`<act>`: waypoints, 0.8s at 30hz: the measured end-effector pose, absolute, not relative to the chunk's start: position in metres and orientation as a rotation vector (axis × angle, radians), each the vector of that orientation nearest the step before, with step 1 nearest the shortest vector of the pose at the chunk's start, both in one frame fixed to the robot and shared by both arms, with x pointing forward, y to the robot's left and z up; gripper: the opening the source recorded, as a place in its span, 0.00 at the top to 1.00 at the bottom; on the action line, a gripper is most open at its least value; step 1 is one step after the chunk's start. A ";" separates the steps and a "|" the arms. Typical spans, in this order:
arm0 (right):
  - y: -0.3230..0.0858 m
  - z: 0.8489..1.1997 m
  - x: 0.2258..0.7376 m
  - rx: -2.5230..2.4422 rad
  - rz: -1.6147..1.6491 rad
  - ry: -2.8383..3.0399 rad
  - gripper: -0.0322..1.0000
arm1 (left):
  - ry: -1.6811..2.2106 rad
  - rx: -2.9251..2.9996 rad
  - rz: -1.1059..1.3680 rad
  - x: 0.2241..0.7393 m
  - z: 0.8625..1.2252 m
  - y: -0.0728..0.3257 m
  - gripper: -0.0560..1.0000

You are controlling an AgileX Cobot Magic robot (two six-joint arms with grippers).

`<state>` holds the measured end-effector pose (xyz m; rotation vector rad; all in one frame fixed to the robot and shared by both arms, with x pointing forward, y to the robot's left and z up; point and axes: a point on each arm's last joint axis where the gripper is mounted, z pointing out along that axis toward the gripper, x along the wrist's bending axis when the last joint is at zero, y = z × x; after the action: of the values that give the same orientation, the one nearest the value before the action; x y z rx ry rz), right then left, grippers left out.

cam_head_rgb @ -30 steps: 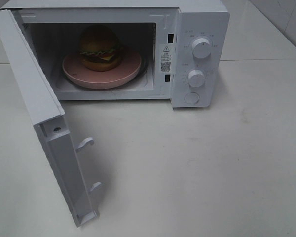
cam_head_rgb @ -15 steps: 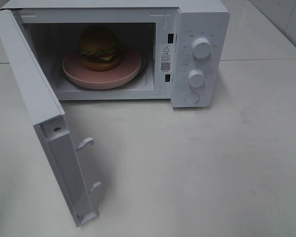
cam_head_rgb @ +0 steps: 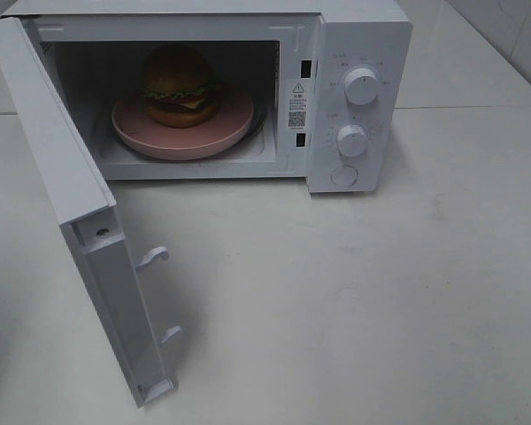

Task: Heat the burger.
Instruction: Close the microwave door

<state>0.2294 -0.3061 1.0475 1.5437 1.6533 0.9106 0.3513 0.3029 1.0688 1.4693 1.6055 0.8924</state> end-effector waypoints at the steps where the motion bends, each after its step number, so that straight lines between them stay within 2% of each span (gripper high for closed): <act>1: -0.306 1.047 0.229 1.544 0.911 1.653 0.24 | 1.598 1.451 0.910 0.360 1.064 0.304 0.95; 7: -0.306 1.047 0.229 1.544 0.911 1.653 0.24 | 1.571 1.405 0.957 0.374 1.050 0.306 0.95; 9: -0.306 1.047 0.229 1.544 0.911 1.653 0.24 | 1.543 1.359 1.007 0.383 1.032 0.309 0.95; 14: -0.306 1.047 0.229 1.544 0.911 1.653 0.24 | 1.474 1.301 1.098 0.392 1.013 0.311 0.95; 24: -0.306 1.047 0.229 1.544 0.911 1.653 0.24 | 1.295 1.424 1.176 0.424 0.987 0.307 0.95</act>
<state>0.2294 -0.3061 1.0475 1.5437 1.6533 0.9106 0.4244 0.3065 0.9867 1.4236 1.2947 1.1755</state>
